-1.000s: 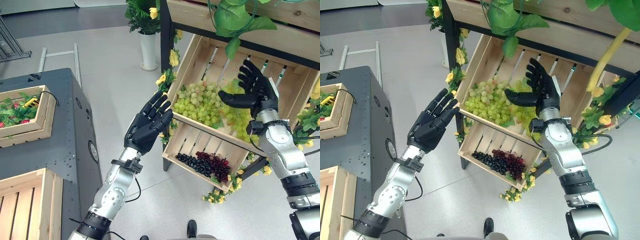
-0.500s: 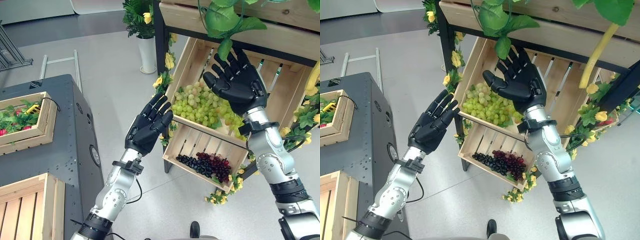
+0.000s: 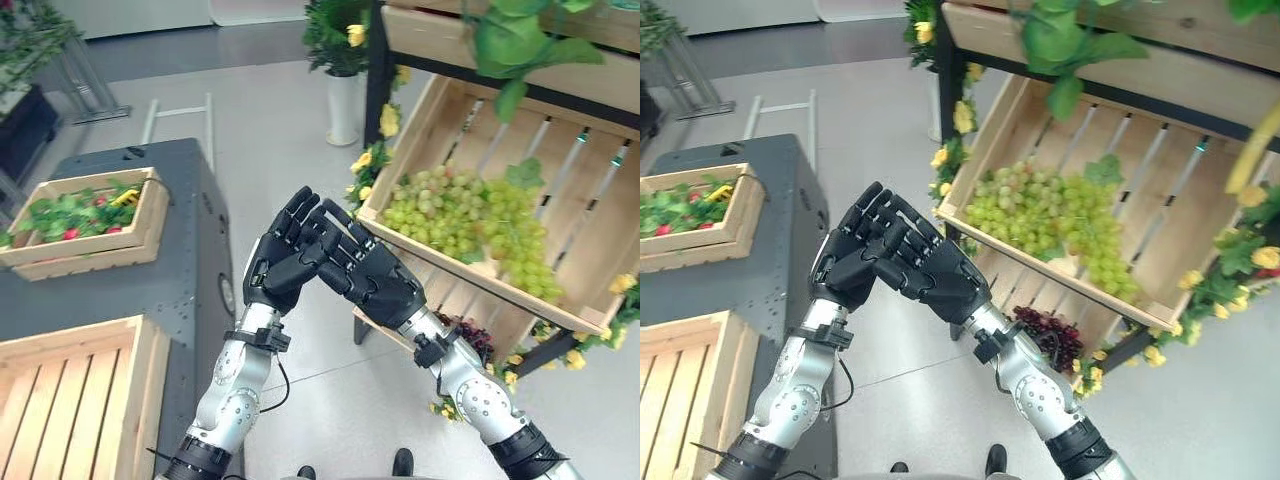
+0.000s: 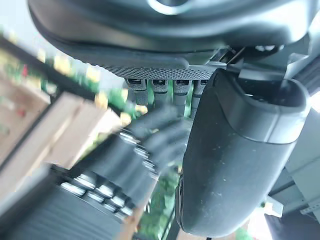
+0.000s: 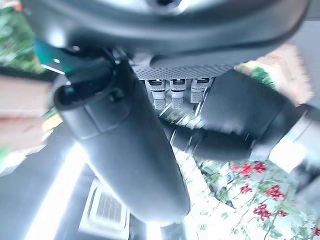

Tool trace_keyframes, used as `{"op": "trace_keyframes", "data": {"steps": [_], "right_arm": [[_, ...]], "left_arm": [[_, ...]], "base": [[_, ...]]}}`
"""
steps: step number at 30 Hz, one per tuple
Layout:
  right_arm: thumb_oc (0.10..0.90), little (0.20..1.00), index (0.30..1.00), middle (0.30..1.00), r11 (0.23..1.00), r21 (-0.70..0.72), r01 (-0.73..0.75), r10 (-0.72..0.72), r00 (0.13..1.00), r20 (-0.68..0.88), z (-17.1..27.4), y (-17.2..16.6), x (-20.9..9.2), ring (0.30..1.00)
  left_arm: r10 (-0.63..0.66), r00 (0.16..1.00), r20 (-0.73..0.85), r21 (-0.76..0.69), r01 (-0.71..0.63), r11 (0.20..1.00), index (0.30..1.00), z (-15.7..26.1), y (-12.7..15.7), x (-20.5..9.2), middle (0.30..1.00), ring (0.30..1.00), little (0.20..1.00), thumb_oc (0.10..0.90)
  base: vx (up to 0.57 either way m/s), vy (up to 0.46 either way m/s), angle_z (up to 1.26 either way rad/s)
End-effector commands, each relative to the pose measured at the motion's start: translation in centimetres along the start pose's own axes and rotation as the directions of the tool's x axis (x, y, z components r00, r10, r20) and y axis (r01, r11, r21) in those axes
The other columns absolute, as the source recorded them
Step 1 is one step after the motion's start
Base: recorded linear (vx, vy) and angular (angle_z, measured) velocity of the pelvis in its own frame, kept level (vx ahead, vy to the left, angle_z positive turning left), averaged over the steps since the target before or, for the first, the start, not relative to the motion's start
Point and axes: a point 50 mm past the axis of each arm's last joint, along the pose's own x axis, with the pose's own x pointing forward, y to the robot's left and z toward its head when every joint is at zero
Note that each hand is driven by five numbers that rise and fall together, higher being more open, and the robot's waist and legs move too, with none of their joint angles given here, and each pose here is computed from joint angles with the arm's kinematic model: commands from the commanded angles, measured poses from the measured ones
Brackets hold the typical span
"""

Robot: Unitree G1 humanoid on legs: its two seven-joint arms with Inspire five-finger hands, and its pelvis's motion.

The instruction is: Pick up the fruits from the basket on one side to the basket on the other side

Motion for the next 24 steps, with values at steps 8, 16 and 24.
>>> {"op": "trace_keyframes", "data": {"steps": [8,16,24], "right_arm": [[0.800,0.900,0.900,0.900,0.994,-0.043,-0.104,0.104,0.994,0.011,-1.8,-0.9,-1.3,0.900],[0.800,0.900,0.900,0.900,0.913,-0.342,0.224,-0.304,0.931,-0.201,-3.9,-7.7,-7.7,0.900],[0.800,0.900,0.900,0.900,0.725,-0.473,0.501,-0.676,0.649,-0.350,-6.6,-12.6,-14.7,0.900]], "left_arm": [[-0.055,0.997,0.049,0.104,0.050,0.993,0.900,1.7,1.1,0.0,0.900,0.900,0.900,0.800],[0.049,0.978,-0.204,0.071,-0.035,0.997,0.900,-3.3,5.1,-3.1,0.900,0.900,0.900,0.800],[0.169,0.786,-0.595,0.185,-0.071,0.980,0.900,-10.6,8.6,-7.8,0.900,0.900,0.900,0.800]], "base": [[0.02,-0.045,0.29],[-0.02,-0.257,0.57],[-0.06,-0.244,0.26]]}}
